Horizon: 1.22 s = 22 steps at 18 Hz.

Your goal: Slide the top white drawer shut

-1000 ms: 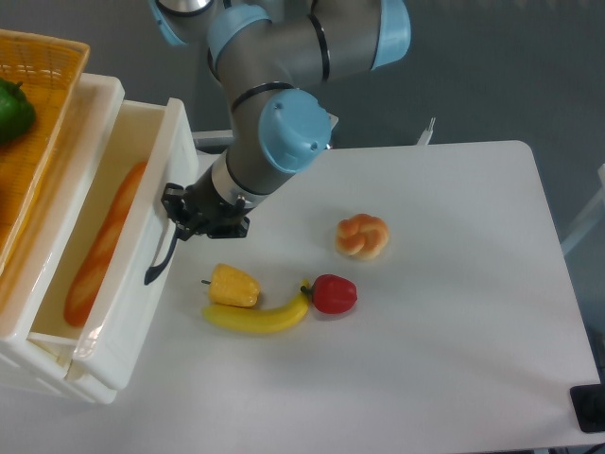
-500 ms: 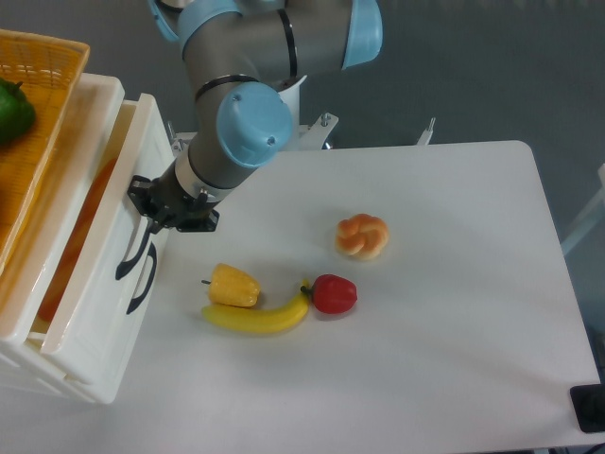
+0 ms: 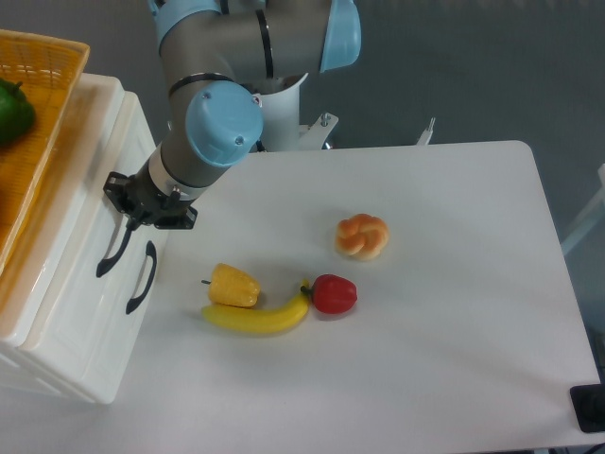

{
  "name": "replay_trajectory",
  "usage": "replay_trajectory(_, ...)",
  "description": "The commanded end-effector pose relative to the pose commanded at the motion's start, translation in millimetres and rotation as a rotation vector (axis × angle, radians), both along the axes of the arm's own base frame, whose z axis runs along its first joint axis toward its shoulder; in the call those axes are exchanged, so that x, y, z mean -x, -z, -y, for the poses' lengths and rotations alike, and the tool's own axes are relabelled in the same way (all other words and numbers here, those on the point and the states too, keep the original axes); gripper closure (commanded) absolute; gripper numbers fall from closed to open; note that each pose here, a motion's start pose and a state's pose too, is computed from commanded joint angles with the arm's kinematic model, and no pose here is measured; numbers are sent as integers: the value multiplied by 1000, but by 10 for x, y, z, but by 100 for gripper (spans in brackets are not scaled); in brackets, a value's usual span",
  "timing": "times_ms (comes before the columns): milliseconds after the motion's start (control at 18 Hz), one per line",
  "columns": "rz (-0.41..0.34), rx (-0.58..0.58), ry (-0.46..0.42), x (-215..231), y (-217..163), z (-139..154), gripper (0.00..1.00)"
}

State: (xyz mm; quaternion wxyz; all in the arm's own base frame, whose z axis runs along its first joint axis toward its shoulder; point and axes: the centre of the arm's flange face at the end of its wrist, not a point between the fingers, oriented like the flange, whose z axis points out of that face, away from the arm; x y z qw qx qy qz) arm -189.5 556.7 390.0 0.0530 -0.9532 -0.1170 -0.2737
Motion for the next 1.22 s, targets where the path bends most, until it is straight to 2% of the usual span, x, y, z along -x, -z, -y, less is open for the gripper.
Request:
replay_trajectory(333, -13, -17, -14, 121, -33, 27, 99)
replay_trajectory(444, -23, -19, -46, 326, -59, 96, 78)
replay_trajectory(500, -30, -20, -65, 447, -79, 147, 58)
replay_trajectory(611, -64, -24, -107, 693, -198, 289, 49)
replay_trajectory(722, -101, -24, -151, 965, -311, 439, 22)
replay_trajectory(778, -125, -22, -174, 1125, -376, 513, 3)
replay_trajectory(944, -194, 7, -231, 1520, -473, 746, 0)
replay_trajectory(1111, -281, -31, -287, 1936, -521, 962, 0)
replay_trajectory(1222, -361, -58, -255, 2189, -496, 1070, 0)
